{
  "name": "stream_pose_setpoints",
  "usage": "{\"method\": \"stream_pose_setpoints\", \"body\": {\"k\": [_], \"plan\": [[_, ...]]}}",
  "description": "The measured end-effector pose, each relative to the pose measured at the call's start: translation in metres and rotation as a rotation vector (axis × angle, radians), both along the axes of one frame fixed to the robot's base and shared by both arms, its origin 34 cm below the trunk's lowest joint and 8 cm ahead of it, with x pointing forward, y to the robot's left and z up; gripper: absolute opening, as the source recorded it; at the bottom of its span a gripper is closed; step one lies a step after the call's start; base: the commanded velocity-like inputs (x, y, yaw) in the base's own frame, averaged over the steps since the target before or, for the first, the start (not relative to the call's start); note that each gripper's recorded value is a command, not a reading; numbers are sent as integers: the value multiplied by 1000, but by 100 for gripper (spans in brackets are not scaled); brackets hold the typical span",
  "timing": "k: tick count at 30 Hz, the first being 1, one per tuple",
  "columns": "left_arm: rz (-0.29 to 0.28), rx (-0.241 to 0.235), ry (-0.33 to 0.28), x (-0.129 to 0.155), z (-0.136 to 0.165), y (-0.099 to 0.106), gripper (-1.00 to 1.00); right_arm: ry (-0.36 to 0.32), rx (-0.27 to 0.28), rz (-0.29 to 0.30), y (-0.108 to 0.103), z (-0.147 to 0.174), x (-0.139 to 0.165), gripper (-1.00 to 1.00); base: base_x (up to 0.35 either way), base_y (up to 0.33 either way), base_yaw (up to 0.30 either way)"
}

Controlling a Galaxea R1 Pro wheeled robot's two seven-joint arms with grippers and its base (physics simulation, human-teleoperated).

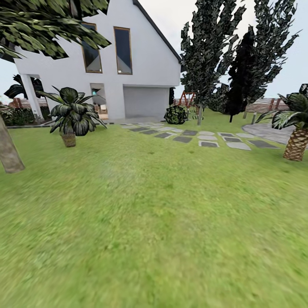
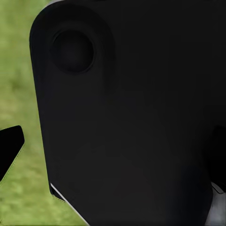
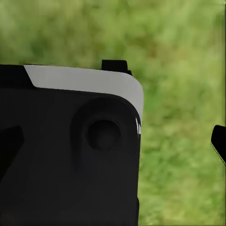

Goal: Take the three Easter eggs out of the wicker basket on the lawn in the garden, then place them on the lawn next to a single tree (choose any tree) so that all three eggs are next to the same tree and none are left in the basket.

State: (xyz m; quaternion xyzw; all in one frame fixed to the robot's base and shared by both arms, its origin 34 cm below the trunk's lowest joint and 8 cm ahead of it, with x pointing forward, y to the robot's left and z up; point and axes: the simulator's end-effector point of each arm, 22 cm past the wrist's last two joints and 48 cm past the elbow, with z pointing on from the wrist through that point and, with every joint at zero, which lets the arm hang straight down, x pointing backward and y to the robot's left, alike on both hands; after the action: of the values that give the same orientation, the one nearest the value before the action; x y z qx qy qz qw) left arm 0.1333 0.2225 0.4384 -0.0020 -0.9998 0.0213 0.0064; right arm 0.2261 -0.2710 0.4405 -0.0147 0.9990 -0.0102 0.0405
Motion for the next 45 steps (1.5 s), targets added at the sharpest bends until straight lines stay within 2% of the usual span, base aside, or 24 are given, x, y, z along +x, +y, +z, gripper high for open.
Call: {"method": "stream_pose_setpoints", "body": {"k": [45], "plan": [[0, 0, -1, 0, 0, 0, 100, 0, 0, -1, 0, 0, 0, 100, 340, 0, 0]]}}
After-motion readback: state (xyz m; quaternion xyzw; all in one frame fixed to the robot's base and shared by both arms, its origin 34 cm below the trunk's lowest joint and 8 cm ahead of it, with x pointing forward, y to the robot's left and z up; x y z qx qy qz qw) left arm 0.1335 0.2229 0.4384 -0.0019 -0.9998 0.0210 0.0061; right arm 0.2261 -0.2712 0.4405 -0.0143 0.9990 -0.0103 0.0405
